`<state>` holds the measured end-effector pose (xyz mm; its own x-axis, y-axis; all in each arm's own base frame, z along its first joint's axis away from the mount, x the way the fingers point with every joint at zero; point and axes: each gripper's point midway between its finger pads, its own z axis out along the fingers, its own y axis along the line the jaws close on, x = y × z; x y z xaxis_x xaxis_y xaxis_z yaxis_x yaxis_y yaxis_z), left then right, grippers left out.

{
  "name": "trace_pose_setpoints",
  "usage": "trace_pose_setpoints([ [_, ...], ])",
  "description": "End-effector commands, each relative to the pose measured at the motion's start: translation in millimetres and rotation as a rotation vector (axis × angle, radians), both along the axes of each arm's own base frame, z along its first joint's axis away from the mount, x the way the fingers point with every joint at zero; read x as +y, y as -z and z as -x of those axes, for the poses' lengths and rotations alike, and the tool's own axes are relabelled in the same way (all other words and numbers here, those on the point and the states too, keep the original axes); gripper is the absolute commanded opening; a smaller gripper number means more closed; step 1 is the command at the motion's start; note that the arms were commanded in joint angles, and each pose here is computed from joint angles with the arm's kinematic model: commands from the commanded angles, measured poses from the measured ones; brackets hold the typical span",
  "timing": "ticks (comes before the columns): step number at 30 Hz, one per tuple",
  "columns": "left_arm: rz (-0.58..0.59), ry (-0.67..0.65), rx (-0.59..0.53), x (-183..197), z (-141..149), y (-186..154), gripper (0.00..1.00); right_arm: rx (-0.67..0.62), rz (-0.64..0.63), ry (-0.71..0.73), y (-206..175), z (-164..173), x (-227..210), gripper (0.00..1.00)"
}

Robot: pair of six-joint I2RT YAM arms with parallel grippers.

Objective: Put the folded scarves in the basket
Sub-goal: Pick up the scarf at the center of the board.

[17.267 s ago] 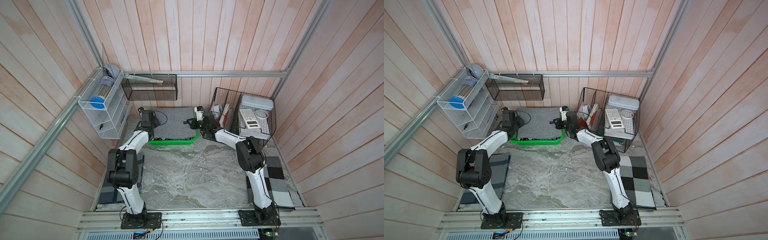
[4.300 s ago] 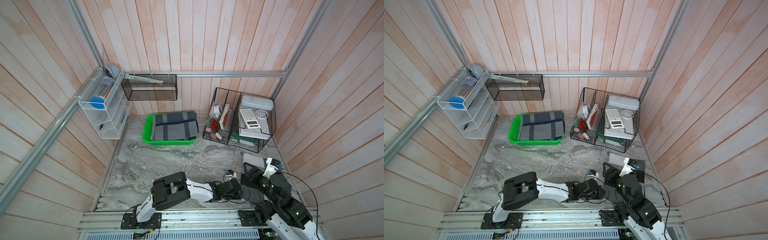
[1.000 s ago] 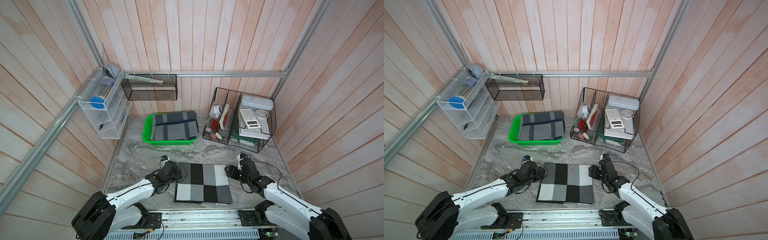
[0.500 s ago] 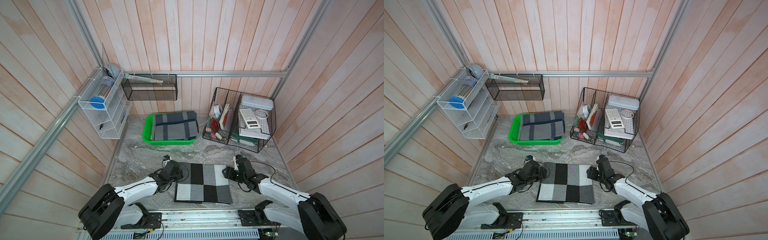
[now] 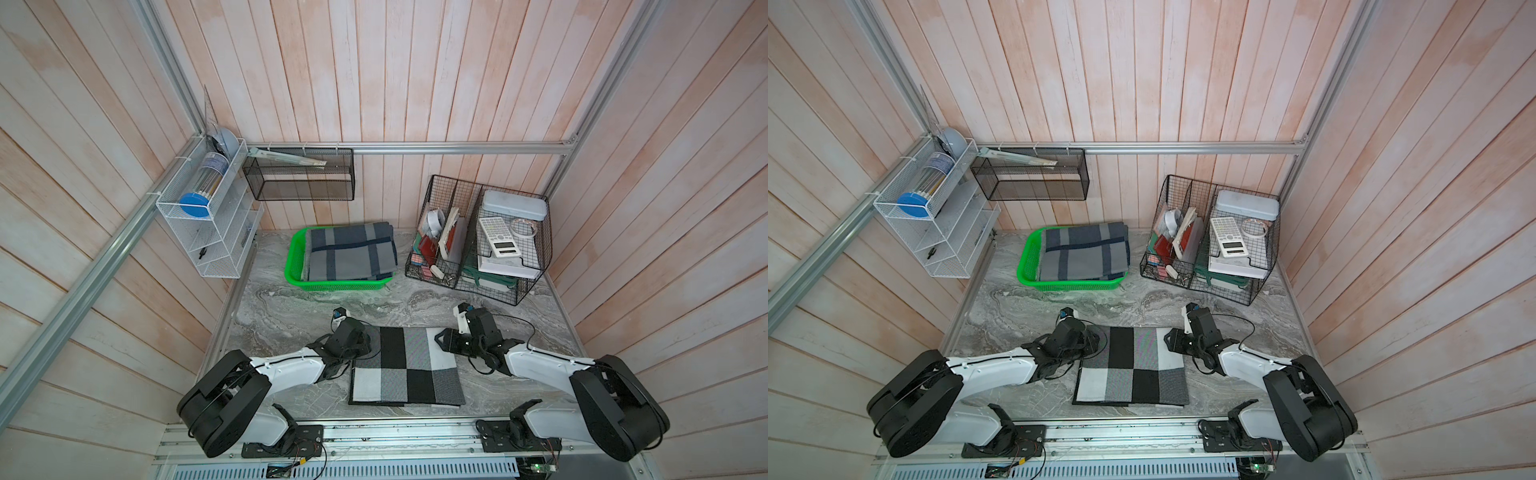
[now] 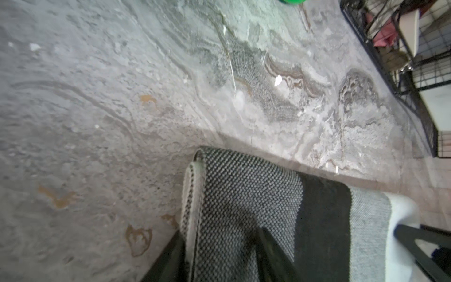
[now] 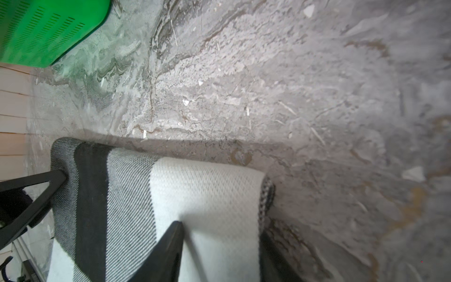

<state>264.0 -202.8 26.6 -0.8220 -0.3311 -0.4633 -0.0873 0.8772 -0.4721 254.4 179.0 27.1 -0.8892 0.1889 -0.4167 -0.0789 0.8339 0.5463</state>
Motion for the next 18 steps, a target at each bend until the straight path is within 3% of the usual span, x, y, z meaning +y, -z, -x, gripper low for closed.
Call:
trace_pose_setpoints([
  [1,0.007,0.038,0.065,-6.7,9.7,14.0,0.34,0.09,0.012,-0.032,16.4,17.7,-0.8,0.39],
  [5,0.039,0.057,0.065,-16.7,6.8,7.7,0.0,0.052,-0.025,-0.059,2.1,16.8,6.0,0.11],
  [7,0.06,0.068,0.047,-21.7,6.8,-1.7,0.0,0.026,-0.033,-0.064,-6.9,17.1,6.6,0.0],
  [13,0.106,0.067,-0.074,-20.9,13.6,-49.9,0.0,-0.089,-0.083,-0.047,-45.3,22.6,3.8,0.0],
  [18,0.165,0.054,-0.169,-12.1,25.3,-92.3,0.0,-0.212,-0.201,-0.017,-89.1,29.5,4.1,0.0],
])
